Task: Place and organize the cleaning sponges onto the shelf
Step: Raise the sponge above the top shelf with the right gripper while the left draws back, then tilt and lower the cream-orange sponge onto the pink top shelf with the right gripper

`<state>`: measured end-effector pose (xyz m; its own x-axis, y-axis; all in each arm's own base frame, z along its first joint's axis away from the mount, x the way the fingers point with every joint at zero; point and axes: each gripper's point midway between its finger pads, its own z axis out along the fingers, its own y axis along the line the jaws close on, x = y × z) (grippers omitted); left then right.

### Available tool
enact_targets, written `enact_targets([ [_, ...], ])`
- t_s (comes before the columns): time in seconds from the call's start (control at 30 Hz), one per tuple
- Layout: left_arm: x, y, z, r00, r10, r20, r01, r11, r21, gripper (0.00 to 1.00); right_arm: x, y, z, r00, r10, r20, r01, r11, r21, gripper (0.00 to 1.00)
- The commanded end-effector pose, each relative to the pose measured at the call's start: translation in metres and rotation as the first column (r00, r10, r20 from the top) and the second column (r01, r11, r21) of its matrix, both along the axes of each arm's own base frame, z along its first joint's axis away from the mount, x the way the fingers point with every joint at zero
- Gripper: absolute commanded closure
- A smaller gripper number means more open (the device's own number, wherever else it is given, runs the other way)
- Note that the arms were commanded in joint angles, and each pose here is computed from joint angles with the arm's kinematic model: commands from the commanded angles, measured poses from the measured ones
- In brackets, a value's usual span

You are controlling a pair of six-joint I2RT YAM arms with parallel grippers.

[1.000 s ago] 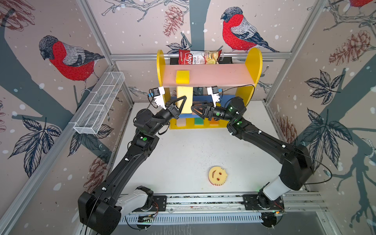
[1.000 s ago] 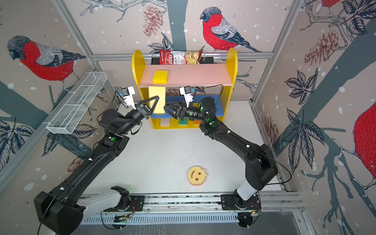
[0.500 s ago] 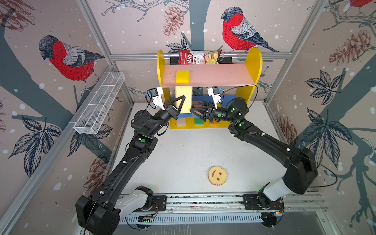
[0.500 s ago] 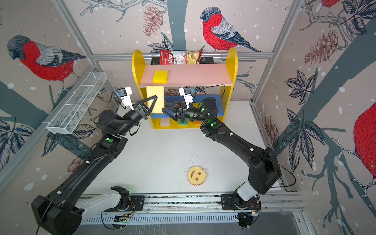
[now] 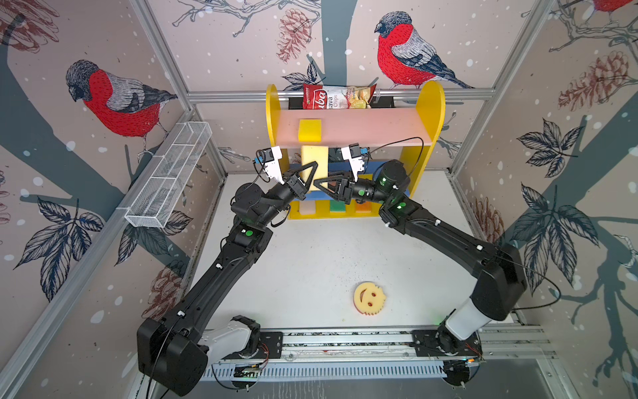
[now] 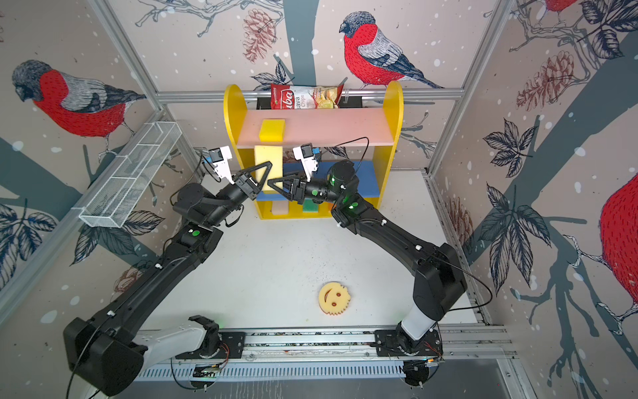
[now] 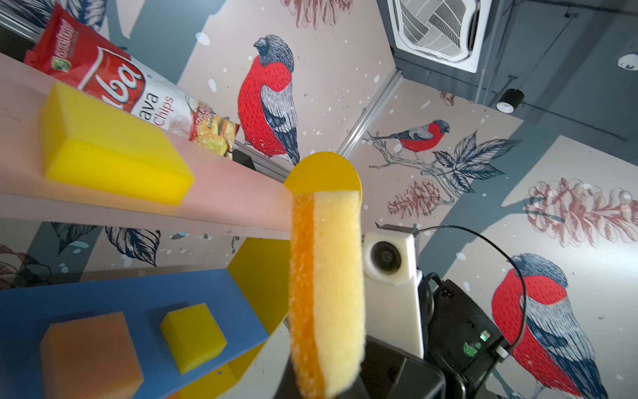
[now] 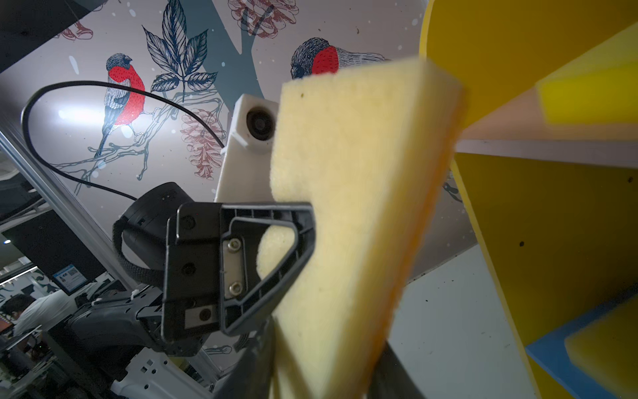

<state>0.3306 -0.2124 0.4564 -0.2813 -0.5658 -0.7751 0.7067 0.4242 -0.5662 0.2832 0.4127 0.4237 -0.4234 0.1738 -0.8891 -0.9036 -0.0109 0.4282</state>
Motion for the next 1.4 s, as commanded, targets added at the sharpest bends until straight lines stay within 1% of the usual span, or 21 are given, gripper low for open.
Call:
enact_targets([
  [0.0, -0.01, -0.003, 0.017, 0.997, -0.043, 0.06, 0.044, 0.999, -0.021, 0.99, 0.006, 0.0, 0.012, 1.0, -0.015, 0.003, 0.015, 1.0, 0.025, 0.87],
  [0.07, -0.011, -0.002, 0.018, 0.997, -0.03, 0.068, 0.031, 0.999, -0.007, 0.97, 0.011, -0.005, 0.016, 0.999, -0.041, 0.014, 0.041, 0.999, 0.025, 0.96],
  [0.1, -0.011, 0.0, 0.02, 0.997, -0.018, 0.072, 0.017, 1.0, 0.004, 0.89, 0.016, -0.009, 0.017, 0.998, -0.063, 0.015, 0.062, 0.998, 0.021, 0.99],
  [0.13, -0.012, 0.003, 0.022, 0.997, 0.002, 0.077, -0.003, 1.0, 0.009, 0.76, 0.022, -0.013, 0.019, 0.996, -0.086, 0.015, 0.085, 0.996, 0.013, 1.0],
  [0.2, -0.011, 0.011, 0.023, 0.995, 0.063, 0.083, -0.066, 0.997, 0.028, 0.42, 0.04, -0.022, 0.022, 0.989, -0.144, 0.013, 0.144, 0.989, -0.018, 1.0],
  [0.23, -0.011, 0.017, 0.024, 0.992, 0.096, 0.084, -0.099, 0.995, 0.034, 0.31, 0.048, -0.026, 0.023, 0.986, -0.168, 0.014, 0.168, 0.985, -0.036, 1.0],
  [0.27, -0.011, 0.024, 0.024, 0.987, 0.139, 0.083, -0.143, 0.989, 0.043, 0.22, 0.058, -0.029, 0.024, 0.98, -0.201, 0.008, 0.201, 0.978, -0.061, 1.0],
  [0.33, -0.01, 0.039, 0.024, 0.97, 0.231, 0.077, -0.235, 0.971, 0.051, 0.15, 0.074, -0.033, 0.022, 0.969, -0.248, 0.006, 0.247, 0.962, -0.119, 1.0],
  [0.4, -0.01, 0.054, 0.021, 0.948, 0.313, 0.066, -0.317, 0.946, 0.064, 0.13, 0.087, -0.034, 0.02, 0.958, -0.288, 0.01, 0.285, 0.94, -0.186, 1.0],
  [0.47, -0.011, 0.063, 0.019, 0.933, 0.355, 0.066, -0.36, 0.93, 0.077, 0.12, 0.097, -0.032, 0.017, 0.948, -0.317, 0.021, 0.313, 0.918, -0.243, 1.0],
  [0.6, -0.014, 0.072, 0.015, 0.915, 0.399, 0.055, -0.403, 0.909, 0.105, 0.12, 0.118, -0.031, 0.009, 0.933, -0.359, 0.019, 0.344, 0.875, -0.34, 1.0],
  [0.67, -0.013, 0.076, 0.011, 0.907, 0.418, 0.045, -0.42, 0.899, 0.124, 0.12, 0.124, -0.032, 0.007, 0.927, -0.375, 0.02, 0.356, 0.86, -0.366, 1.0],
  [0.83, -0.017, 0.082, 0.009, 0.897, 0.441, 0.036, -0.441, 0.886, 0.142, 0.11, 0.13, -0.042, 0.012, 0.916, -0.399, 0.034, 0.383, 0.849, -0.365, 1.0],
  [1.0, -0.019, 0.08, 0.011, 0.903, 0.427, 0.041, -0.428, 0.894, 0.132, 0.11, 0.136, -0.059, 0.019, 0.903, -0.427, 0.04, 0.411, 0.835, -0.366, 1.0],
  [1.17, -0.013, 0.076, 0.005, 0.911, 0.412, 0.015, -0.41, 0.902, 0.138, 0.11, 0.141, -0.074, 0.023, 0.889, -0.455, 0.055, 0.441, 0.819, -0.367, 1.0],
  [1.37, -0.011, 0.071, 0.004, 0.922, 0.387, 0.001, -0.383, 0.914, 0.134, 0.11, 0.147, -0.079, 0.032, 0.884, -0.461, 0.07, 0.455, 0.818, -0.352, 1.0],
])
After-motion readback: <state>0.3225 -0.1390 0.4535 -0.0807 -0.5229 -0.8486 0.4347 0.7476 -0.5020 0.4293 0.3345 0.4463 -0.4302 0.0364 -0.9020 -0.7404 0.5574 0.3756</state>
